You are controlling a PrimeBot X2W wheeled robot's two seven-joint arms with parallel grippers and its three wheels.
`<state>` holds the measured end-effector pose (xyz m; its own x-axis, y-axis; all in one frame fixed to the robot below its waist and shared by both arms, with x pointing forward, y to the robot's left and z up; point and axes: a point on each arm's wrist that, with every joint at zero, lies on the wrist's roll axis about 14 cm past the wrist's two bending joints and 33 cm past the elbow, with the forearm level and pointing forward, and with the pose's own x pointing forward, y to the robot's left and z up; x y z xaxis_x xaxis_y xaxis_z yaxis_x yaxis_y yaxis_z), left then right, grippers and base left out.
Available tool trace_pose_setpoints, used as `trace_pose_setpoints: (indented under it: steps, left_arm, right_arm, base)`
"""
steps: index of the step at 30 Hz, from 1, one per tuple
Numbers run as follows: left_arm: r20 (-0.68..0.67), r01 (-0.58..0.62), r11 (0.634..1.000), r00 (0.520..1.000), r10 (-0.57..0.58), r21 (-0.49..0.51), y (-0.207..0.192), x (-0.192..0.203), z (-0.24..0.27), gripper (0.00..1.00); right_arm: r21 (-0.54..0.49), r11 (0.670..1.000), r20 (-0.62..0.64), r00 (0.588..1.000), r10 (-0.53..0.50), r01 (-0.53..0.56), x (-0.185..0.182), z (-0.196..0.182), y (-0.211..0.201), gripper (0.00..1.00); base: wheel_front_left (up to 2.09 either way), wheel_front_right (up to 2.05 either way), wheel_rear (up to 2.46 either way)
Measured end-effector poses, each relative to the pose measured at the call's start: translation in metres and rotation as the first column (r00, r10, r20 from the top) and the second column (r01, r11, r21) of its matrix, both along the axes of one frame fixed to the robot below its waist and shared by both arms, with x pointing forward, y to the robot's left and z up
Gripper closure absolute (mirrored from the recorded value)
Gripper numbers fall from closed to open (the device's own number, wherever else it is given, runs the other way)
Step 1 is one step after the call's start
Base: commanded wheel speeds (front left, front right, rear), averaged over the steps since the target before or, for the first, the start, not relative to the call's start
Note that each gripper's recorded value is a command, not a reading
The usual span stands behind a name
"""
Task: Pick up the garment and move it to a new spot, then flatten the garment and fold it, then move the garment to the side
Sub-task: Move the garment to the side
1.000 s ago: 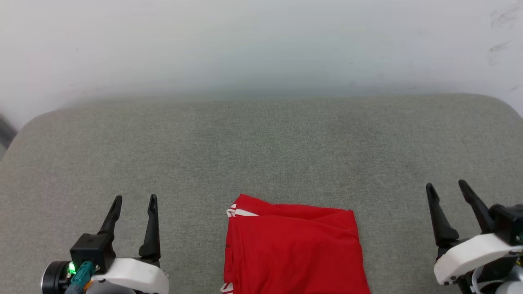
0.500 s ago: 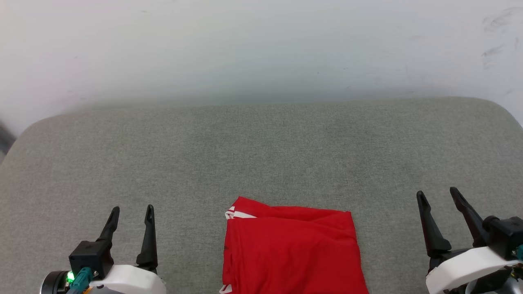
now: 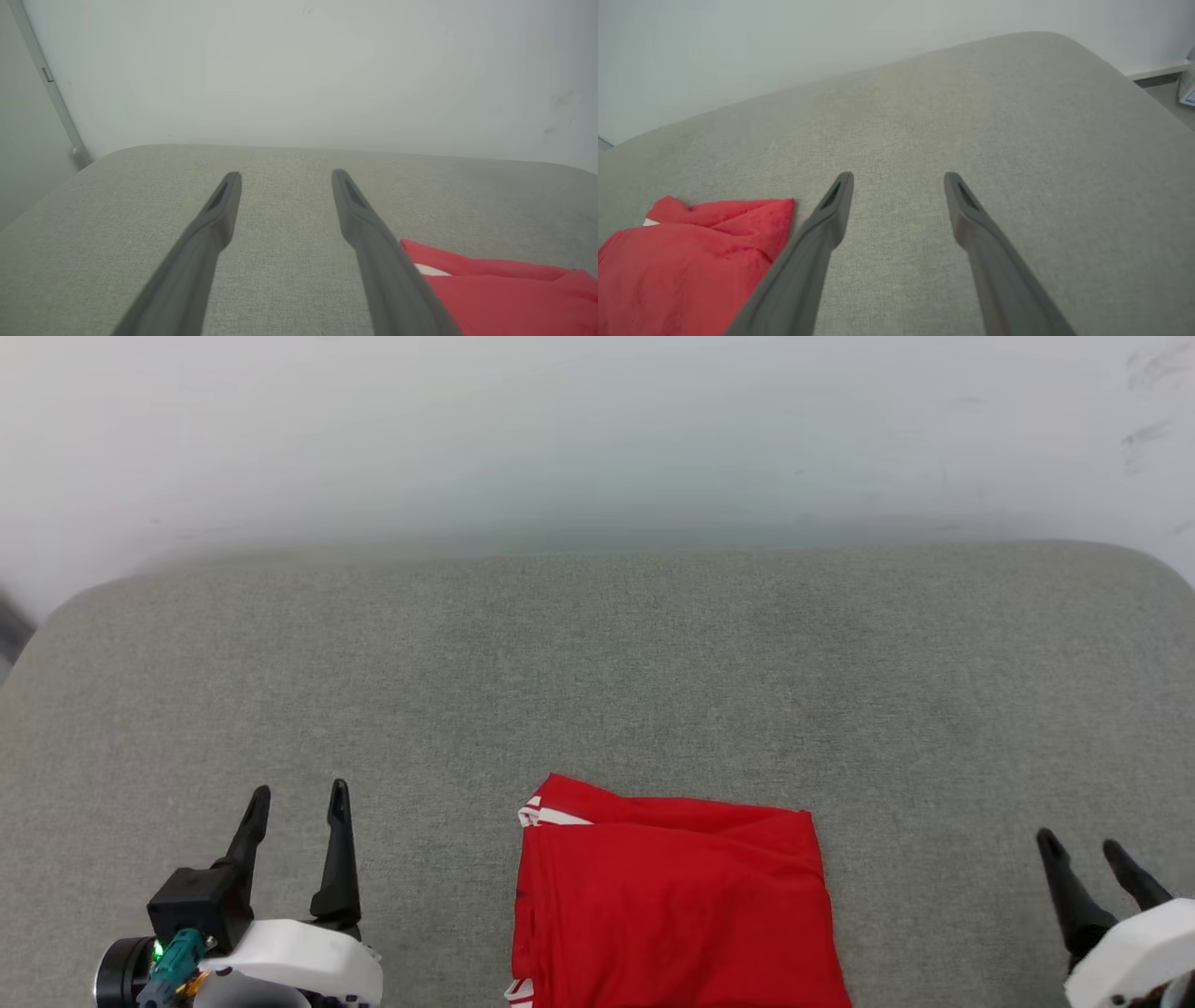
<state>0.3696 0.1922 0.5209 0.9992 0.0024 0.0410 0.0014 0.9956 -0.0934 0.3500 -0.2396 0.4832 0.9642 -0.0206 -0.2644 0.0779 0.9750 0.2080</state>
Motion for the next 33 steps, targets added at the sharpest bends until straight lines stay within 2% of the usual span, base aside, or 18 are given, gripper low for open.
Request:
trace_pose_setpoints:
  steps: [3, 5, 7, 8, 10, 12, 16, 24, 25, 26, 27, 28, 31, 33]
  left_arm:
    - [0.016, -0.018, 1.000, 1.000, 0.018, -0.013, 0.003, 0.002, 0.004, 0.00]
    - [0.033, -0.030, 0.999, 0.999, 0.030, -0.020, 0.005, 0.004, 0.008, 0.00]
    - [0.053, -0.040, 0.999, 0.998, 0.041, -0.025, 0.007, 0.005, 0.013, 0.00]
    - [0.059, -0.044, 0.999, 0.997, 0.046, -0.028, 0.008, 0.005, 0.014, 0.00]
    - [0.064, -0.053, 0.998, 0.996, 0.055, -0.030, 0.010, 0.005, 0.015, 0.00]
    - [0.070, -0.061, 0.998, 0.996, 0.063, -0.030, 0.013, 0.005, 0.015, 0.00]
    - [0.070, -0.071, 0.997, 0.995, 0.073, -0.032, 0.016, 0.006, 0.013, 0.00]
    - [0.046, -0.091, 0.996, 0.995, 0.091, -0.020, 0.024, 0.011, 0.002, 0.00]
    - [0.044, -0.094, 0.995, 0.995, 0.095, -0.018, 0.025, 0.011, 0.001, 0.00]
    - [0.042, -0.097, 0.995, 0.994, 0.097, -0.016, 0.026, 0.011, 0.001, 0.00]
    - [0.042, -0.097, 0.995, 0.994, 0.098, -0.015, 0.026, 0.011, 0.000, 0.00]
    - [0.042, -0.098, 0.995, 0.994, 0.098, -0.012, 0.027, 0.011, 0.000, 0.00]
    - [0.047, -0.101, 0.995, 0.994, 0.102, -0.008, 0.028, 0.010, 0.001, 0.00]
    - [0.052, -0.097, 0.995, 0.994, 0.098, -0.005, 0.028, 0.009, 0.003, 0.00]
  right_arm:
    - [0.068, 0.997, -0.151, 0.988, -0.031, 0.042, -0.006, -0.028, -0.021, 0.00]
    - [0.132, 0.989, -0.269, 0.963, -0.024, 0.062, -0.013, -0.051, -0.025, 0.00]
    - [0.185, 0.981, -0.365, 0.931, 0.014, 0.058, -0.017, -0.069, -0.019, 0.00]
    - [0.251, 0.966, -0.402, 0.914, 0.050, 0.057, -0.018, -0.075, -0.010, 0.00]
    - [0.316, 0.948, -0.463, 0.878, 0.119, 0.038, -0.019, -0.087, 0.008, 0.00]
    - [0.429, 0.903, -0.480, 0.854, 0.201, 0.029, -0.016, -0.092, 0.035, 0.00]
    - [0.548, 0.837, -0.507, 0.792, 0.340, -0.009, -0.011, -0.102, 0.077, 0.00]
    - [0.699, 0.714, -0.472, 0.725, 0.501, -0.038, 0.005, -0.108, 0.136, 0.00]
    - [0.703, 0.709, -0.474, 0.717, 0.512, -0.042, 0.005, -0.109, 0.141, 0.11]
    - [0.709, 0.704, -0.472, 0.714, 0.517, -0.041, 0.006, -0.110, 0.143, 0.67]
    - [0.710, 0.703, -0.471, 0.713, 0.520, -0.044, 0.006, -0.110, 0.146, 0.67]
    - [0.709, 0.703, -0.467, 0.711, 0.525, -0.053, 0.007, -0.110, 0.148, 1.00]
    - [0.693, 0.714, -0.455, 0.711, 0.537, -0.096, 0.007, -0.106, 0.155, 1.00]
    - [0.679, 0.723, -0.435, 0.724, 0.535, -0.127, 0.009, -0.099, 0.155, 1.00]
  base:
    - [0.00, 0.00, 0.00]
    - [0.00, 0.00, 0.00]
    - [0.00, 0.00, 0.00]
    - [0.00, 0.00, 0.00]
    - [0.00, 0.00, 0.00]
    - [0.00, 0.00, 0.00]
    - [0.00, 0.00, 0.00]
    - [0.00, 0.00, 0.00]
    - [0.00, 0.00, 0.00]
    - [0.00, 0.00, 0.00]
    - [0.00, 0.00, 0.00]
    - [0.00, 0.00, 0.00]
    - [0.00, 0.00, 0.00]
    - [0.00, 0.00, 0.00]
